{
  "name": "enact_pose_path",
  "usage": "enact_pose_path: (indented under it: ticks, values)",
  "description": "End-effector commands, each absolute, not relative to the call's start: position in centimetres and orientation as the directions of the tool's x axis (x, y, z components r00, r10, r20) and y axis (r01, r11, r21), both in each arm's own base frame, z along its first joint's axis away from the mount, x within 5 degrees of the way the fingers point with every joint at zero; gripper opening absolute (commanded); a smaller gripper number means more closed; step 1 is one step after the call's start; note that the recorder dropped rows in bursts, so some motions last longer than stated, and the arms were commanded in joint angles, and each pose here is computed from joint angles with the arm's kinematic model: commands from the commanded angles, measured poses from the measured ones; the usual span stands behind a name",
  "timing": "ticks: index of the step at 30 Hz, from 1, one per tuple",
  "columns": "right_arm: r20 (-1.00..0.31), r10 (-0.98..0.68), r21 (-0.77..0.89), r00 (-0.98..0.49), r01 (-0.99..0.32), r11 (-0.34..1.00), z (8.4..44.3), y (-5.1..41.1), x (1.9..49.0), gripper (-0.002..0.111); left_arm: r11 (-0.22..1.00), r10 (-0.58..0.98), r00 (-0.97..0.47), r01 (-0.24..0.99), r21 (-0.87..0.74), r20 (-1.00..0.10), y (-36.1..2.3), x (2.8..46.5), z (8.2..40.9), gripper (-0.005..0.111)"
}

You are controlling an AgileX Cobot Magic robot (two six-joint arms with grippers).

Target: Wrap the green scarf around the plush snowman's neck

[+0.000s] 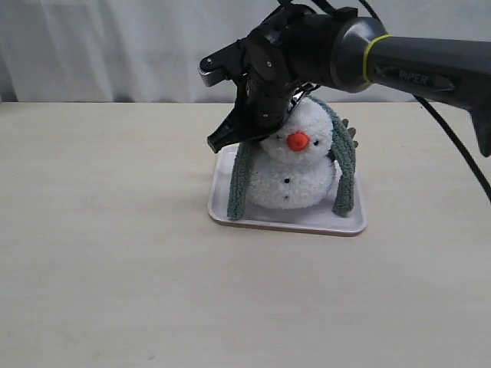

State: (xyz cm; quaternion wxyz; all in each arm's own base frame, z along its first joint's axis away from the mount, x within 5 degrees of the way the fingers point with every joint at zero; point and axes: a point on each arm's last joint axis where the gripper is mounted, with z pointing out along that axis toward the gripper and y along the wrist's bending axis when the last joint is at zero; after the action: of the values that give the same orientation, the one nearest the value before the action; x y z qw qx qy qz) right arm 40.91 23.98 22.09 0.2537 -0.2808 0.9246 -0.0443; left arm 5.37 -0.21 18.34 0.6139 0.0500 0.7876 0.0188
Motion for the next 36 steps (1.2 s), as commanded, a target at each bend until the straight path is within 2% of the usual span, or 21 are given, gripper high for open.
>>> enact_pose_path:
  ticks: [1,7,16,19,23,26,28,36]
  values:
    - [-0.397,-0.569,-0.225,-0.721,-0.525,0.821,21.5,23.9,40.6,0.004,0.995,0.096,-0.230,0.058,0.085,-0.968,-0.2,5.4,18.4,0.000]
    - [-0.349,-0.603,-0.249,-0.718,-0.549,0.798,22.8,23.3,39.9,0.004,0.995,0.096,-0.230,0.058,0.085,-0.968,-0.2,5.4,18.4,0.000]
    - [-0.543,-0.551,-0.241,-0.634,-0.511,0.825,28.8,22.8,39.1,0.004,0.995,0.096,-0.230,0.058,0.085,-0.968,-0.2,5.4,18.4,0.000]
    - [-0.617,-0.428,-0.174,-0.661,-0.416,0.893,29.6,22.2,40.2,0.004,0.995,0.096,-0.230,0.058,0.085,-0.968,-0.2,5.4,18.4,0.000]
    - [-0.531,-0.351,-0.112,-0.772,-0.346,0.931,30.0,20.5,42.1,0.004,0.995,0.096,-0.230,0.058,0.085,-0.968,-0.2,5.4,18.4,0.000]
    - [-0.451,-0.347,-0.054,-0.822,-0.363,0.930,30.1,20.1,43.1,0.004,0.995,0.096,-0.230,0.058,0.085,-0.968,-0.2,5.4,18.4,0.000]
    - [-0.454,-0.346,-0.032,-0.821,-0.373,0.927,30.1,20.3,43.8,0.004,0.995,0.096,-0.230,0.058,0.085,-0.968,-0.2,5.4,18.4,0.000]
    - [-0.394,-0.369,-0.027,-0.842,-0.390,0.920,26.2,21.5,45.1,0.004,0.995,0.096,-0.230,0.058,0.085,-0.968,-0.2,5.4,18.4,0.000]
